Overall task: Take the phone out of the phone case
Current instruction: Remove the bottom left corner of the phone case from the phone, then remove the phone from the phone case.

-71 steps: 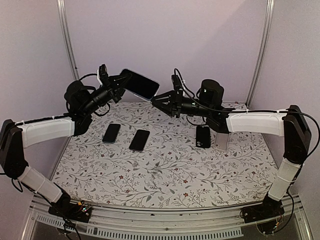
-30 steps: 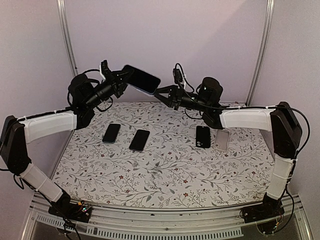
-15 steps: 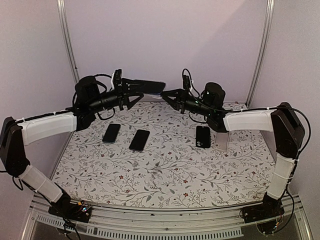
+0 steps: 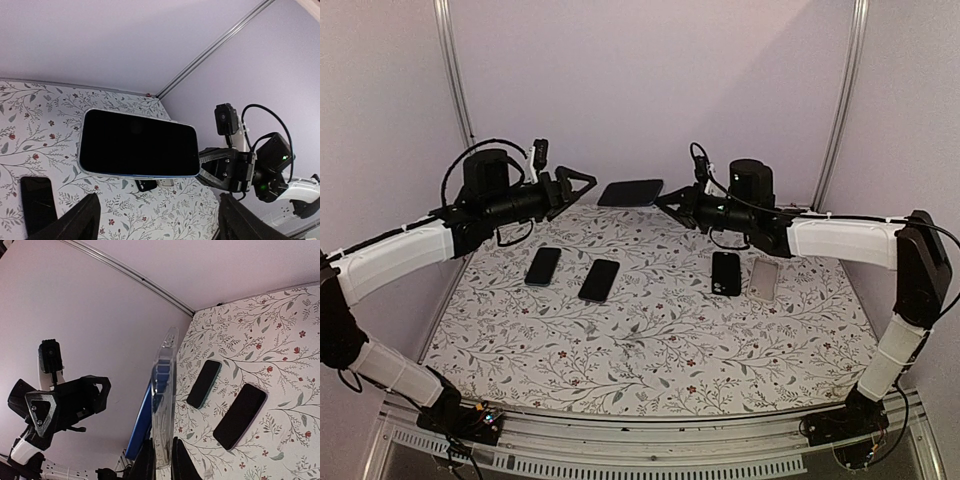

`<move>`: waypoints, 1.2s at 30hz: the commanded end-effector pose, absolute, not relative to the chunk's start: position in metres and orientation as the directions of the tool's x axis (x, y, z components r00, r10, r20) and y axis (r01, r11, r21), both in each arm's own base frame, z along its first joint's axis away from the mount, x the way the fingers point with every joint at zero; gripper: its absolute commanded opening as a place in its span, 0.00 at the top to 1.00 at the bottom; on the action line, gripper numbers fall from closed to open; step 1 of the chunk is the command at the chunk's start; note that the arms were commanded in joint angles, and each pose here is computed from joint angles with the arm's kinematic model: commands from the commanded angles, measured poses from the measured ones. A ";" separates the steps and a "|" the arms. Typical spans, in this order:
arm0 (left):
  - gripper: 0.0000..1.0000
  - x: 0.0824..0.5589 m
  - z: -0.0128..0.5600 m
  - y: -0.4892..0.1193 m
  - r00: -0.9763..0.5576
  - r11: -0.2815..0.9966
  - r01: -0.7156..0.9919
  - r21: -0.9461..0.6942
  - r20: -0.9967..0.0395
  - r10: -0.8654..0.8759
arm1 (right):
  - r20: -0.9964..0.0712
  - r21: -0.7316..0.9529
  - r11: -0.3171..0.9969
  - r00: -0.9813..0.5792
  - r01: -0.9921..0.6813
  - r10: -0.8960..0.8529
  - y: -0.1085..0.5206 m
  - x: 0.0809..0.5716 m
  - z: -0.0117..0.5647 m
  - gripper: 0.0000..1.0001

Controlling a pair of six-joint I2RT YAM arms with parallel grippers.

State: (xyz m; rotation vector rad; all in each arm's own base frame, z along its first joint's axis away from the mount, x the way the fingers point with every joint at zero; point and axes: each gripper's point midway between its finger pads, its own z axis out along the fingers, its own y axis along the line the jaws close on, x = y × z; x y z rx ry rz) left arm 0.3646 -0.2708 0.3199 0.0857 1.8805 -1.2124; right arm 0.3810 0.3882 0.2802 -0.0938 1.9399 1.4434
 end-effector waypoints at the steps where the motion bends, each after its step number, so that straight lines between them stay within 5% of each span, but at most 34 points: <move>1: 0.18 0.369 0.301 -0.271 -0.563 0.694 0.483 -0.534 -0.796 -0.221 | -0.687 0.695 0.528 -0.667 -0.488 0.289 0.372 0.383 0.296 1.00; 17: 0.18 0.367 0.267 -0.356 -0.457 0.799 0.584 -0.144 -0.872 0.176 | -0.630 0.584 0.711 -0.771 -0.391 0.093 0.380 0.361 0.245 1.00; 36: 0.19 0.351 0.229 -0.390 -0.439 0.782 0.622 -0.035 -0.843 0.311 | -0.567 0.630 0.704 -0.814 -0.328 0.128 0.383 0.359 0.232 1.00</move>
